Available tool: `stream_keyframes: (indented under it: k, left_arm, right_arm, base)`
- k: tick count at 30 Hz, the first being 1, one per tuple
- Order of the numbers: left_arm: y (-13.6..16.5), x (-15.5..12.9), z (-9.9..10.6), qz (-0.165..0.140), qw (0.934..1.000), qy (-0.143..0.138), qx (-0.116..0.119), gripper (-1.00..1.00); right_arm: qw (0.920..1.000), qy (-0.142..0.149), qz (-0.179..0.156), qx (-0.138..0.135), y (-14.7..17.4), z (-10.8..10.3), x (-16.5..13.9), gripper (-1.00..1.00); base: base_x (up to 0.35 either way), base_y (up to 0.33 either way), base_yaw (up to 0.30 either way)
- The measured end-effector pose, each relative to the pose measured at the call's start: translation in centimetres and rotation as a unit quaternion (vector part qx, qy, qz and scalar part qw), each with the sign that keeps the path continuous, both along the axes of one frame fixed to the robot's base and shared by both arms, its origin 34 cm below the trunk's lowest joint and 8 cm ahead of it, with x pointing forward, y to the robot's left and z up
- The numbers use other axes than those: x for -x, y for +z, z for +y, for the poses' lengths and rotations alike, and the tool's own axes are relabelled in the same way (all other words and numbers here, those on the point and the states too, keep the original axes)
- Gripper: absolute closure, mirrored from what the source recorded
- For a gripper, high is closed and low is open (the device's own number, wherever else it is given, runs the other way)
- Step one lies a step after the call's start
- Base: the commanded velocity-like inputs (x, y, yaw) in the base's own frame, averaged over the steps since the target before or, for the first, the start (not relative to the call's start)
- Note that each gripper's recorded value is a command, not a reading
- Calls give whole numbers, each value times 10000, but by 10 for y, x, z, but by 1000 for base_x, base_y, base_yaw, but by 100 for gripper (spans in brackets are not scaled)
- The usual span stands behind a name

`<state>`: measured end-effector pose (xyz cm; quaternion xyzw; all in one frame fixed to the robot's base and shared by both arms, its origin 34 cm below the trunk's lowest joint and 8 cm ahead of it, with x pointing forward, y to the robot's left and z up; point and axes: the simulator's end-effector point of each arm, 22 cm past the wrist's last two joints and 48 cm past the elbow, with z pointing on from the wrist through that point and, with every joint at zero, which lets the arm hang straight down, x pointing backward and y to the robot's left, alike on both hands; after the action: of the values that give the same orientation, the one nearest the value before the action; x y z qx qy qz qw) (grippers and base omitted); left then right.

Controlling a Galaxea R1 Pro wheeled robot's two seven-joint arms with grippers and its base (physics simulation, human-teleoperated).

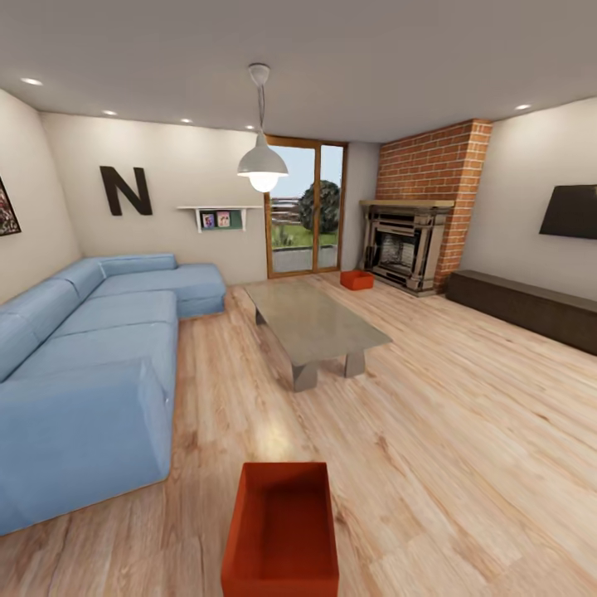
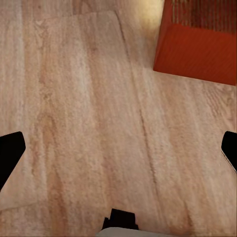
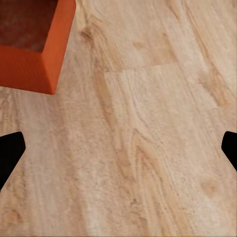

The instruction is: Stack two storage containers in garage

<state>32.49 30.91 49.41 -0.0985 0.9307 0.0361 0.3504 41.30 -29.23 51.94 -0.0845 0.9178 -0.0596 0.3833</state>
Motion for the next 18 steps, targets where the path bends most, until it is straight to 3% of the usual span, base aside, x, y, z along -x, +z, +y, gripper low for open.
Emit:
stream_keyframes:
  k: [5, 14, 18]
  left_arm:
    - [0, 0, 0, 0, 10000, 0, 0, -100]
    - [0, 0, -1, 1, 10000, 0, 5, -100]
    - [0, 0, 1, 0, 10000, 1, -5, -100]
  right_arm:
    - [10000, 0, 0, -1, 0, 0, 0, -100]
    - [10000, -2, 2, -1, 0, 0, 0, -100]
    - [10000, 0, 0, -2, 0, 0, 0, -100]
  base:
    - [280, 0, 0]
    - [96, 0, 0]
    - [265, 0, 0]
